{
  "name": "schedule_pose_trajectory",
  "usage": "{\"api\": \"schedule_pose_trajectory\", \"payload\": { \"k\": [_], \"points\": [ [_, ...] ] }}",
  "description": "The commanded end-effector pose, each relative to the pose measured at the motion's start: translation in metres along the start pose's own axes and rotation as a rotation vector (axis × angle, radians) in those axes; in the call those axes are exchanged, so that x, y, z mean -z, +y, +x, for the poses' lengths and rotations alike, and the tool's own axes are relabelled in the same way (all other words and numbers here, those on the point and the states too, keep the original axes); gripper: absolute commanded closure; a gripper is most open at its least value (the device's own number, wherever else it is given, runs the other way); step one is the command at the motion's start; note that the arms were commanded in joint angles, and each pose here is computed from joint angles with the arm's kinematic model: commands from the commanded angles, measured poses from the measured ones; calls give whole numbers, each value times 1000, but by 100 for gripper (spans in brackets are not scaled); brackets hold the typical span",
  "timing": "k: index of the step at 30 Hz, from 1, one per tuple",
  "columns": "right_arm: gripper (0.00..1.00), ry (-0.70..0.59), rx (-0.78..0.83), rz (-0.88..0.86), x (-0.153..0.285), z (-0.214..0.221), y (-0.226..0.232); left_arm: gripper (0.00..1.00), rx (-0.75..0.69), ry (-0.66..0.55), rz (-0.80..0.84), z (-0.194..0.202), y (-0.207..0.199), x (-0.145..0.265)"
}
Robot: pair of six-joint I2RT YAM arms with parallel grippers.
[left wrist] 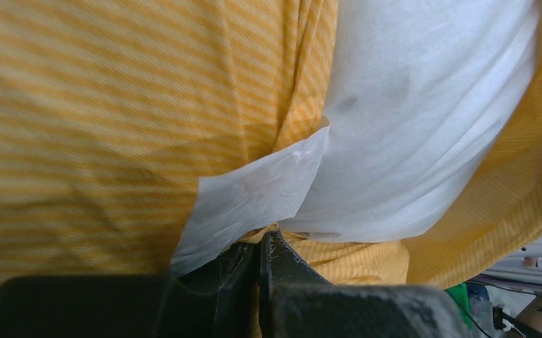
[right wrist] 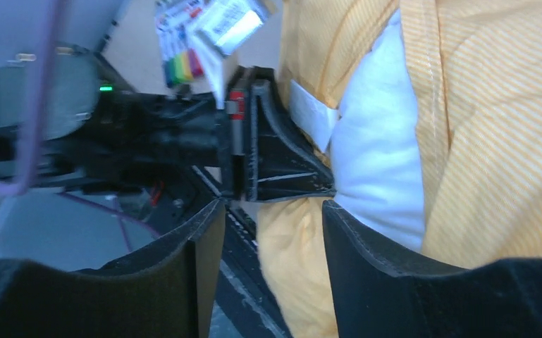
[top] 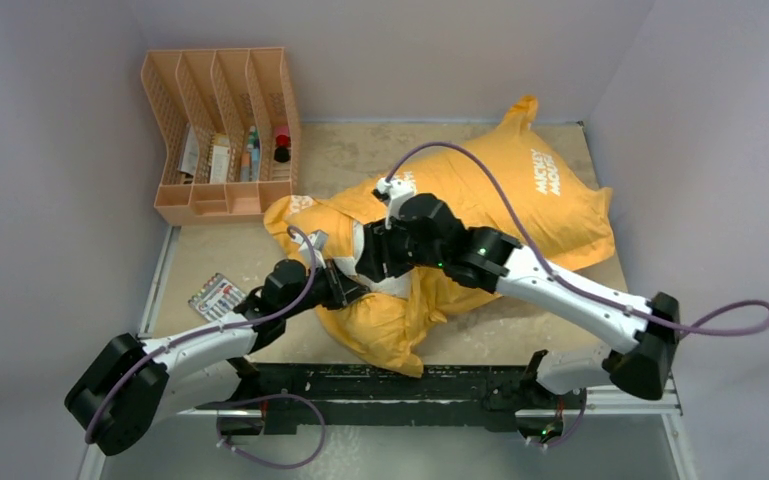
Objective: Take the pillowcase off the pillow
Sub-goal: Remove the pillow from the pillowcase.
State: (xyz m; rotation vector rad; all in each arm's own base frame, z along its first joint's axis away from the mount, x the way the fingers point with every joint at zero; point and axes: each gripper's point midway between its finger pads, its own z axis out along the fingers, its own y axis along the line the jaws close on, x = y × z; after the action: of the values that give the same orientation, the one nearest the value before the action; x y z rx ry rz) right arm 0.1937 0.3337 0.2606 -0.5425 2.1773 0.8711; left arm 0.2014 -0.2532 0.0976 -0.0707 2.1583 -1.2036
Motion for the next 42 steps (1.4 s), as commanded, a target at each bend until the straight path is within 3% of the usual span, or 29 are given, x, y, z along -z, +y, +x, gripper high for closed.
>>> {"api": "schedule_pose_trajectory", "payload": {
  "k": [1, 3, 6, 11, 13, 15, 18, 21, 32, 36, 42],
  "points": [
    [39, 26, -35, 106, -30, 6, -19, 100, 1, 94, -134, 29, 41, 7],
    [36, 75, -83, 401, -31, 25, -71, 100, 1, 88, -128, 28, 39, 7],
    [11, 26, -6, 840, -7, 22, -151, 100, 0, 78, -121, 26, 36, 10],
    [9, 172, 59, 979, -16, 47, -190, 100, -11, 45, -136, 20, 38, 12],
    [14, 224, 56, 1009, -25, 69, -200, 100, -25, 30, -141, 13, 37, 9],
    [40, 256, 49, 1011, -32, 85, -206, 100, -37, 24, -163, 3, 39, 5],
    [84, 215, 35, 960, -40, 76, -198, 100, -42, 25, -151, -3, 37, -2],
    [100, 132, 39, 908, -36, 44, -184, 100, -52, 47, -187, -4, 41, -4],
    [100, -189, -88, 761, 17, -95, -193, 100, 202, -69, -616, 16, 119, 54],
    [100, -183, -119, 654, 11, -96, -178, 100, 230, -134, -791, 16, 146, 82],
    [100, -131, -126, 472, -3, -59, -157, 100, 179, -107, -738, 8, 130, 77]
  ]
}}
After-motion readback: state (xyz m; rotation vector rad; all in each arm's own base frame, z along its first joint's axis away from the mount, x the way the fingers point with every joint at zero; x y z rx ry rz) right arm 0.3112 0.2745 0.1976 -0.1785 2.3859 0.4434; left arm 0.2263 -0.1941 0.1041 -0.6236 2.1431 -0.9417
